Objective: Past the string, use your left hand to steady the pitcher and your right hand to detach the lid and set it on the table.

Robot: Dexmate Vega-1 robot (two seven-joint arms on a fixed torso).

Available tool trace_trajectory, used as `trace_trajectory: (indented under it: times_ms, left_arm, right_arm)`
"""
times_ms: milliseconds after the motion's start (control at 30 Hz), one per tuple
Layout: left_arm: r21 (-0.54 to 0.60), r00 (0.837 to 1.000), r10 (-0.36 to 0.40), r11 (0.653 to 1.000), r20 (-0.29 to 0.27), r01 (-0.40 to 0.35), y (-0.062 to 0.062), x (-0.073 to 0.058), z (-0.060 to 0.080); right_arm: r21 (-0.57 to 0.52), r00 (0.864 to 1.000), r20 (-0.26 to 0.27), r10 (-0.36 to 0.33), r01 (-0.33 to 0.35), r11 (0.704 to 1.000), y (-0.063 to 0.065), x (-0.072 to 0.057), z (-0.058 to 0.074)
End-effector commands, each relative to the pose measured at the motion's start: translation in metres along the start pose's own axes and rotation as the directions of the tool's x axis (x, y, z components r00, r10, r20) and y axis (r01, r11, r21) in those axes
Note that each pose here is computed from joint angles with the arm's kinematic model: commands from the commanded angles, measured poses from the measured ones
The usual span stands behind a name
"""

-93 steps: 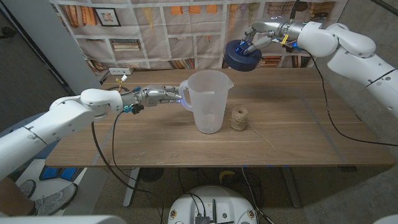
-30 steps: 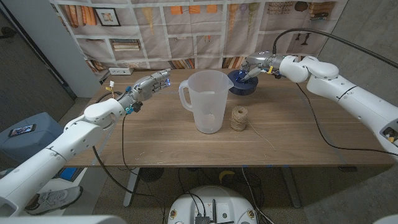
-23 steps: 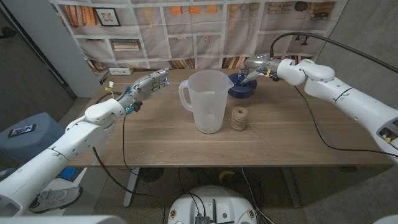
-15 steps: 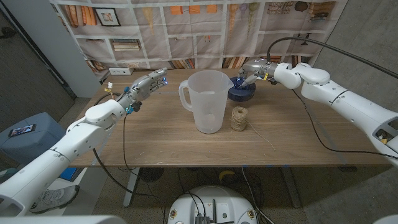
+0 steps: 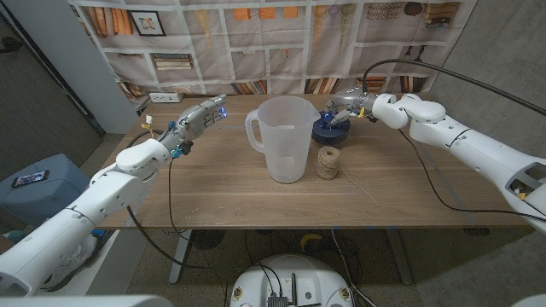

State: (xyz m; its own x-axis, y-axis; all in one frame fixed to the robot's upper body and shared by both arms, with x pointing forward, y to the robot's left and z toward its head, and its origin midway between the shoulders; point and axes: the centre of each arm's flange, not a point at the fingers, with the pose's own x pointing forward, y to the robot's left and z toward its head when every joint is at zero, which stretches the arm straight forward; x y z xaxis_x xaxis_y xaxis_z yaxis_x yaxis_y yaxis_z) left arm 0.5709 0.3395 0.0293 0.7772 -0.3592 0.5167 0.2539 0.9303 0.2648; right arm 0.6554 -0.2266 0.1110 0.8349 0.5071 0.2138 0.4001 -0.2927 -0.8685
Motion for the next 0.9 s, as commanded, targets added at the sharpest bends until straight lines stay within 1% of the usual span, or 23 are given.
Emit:
trace_trajectory:
  times_ms: [33,167,333,433,600,700,900]
  left_arm:
    - [-0.028,1.0,0.029,0.999,0.009,-0.028,0.0032,0.0046,-0.0145]
    - [-0.026,1.0,0.022,0.999,0.008,-0.022,0.0062,0.0072,-0.0157]
    - [-0.015,1.0,0.01,1.0,0.007,-0.01,0.0096,0.0108,-0.0131]
    - [-0.016,1.0,0.013,1.0,0.011,-0.013,0.0109,0.0118,-0.0122]
    - [-0.017,1.0,0.017,1.0,0.012,-0.016,0.012,0.0122,-0.0119]
    - [-0.023,1.0,0.022,1.0,0.013,-0.022,0.0119,0.0121,-0.0132]
    - [-0.03,1.0,0.026,0.999,0.013,-0.025,0.0112,0.0117,-0.0165]
  right_arm:
    - [-0.013,1.0,-0.003,0.018,-0.018,1.0,0.0127,0.0012,0.0062]
    - [-0.012,1.0,-0.008,0.027,-0.027,1.0,0.0133,0.0005,0.0072]
    - [-0.007,0.999,-0.012,0.047,-0.047,0.999,0.0131,0.0008,0.006]
    - [-0.009,0.999,-0.008,0.047,-0.047,0.999,0.0128,0.0001,0.0056]
    - [0.0,0.998,-0.01,0.061,-0.061,0.998,0.0108,-0.0001,0.0051]
    - [0.016,0.997,0.004,0.075,-0.075,0.997,0.0094,0.0,0.0049]
    - [0.024,0.996,0.011,0.094,-0.094,0.995,0.0068,0.0,0.0052]
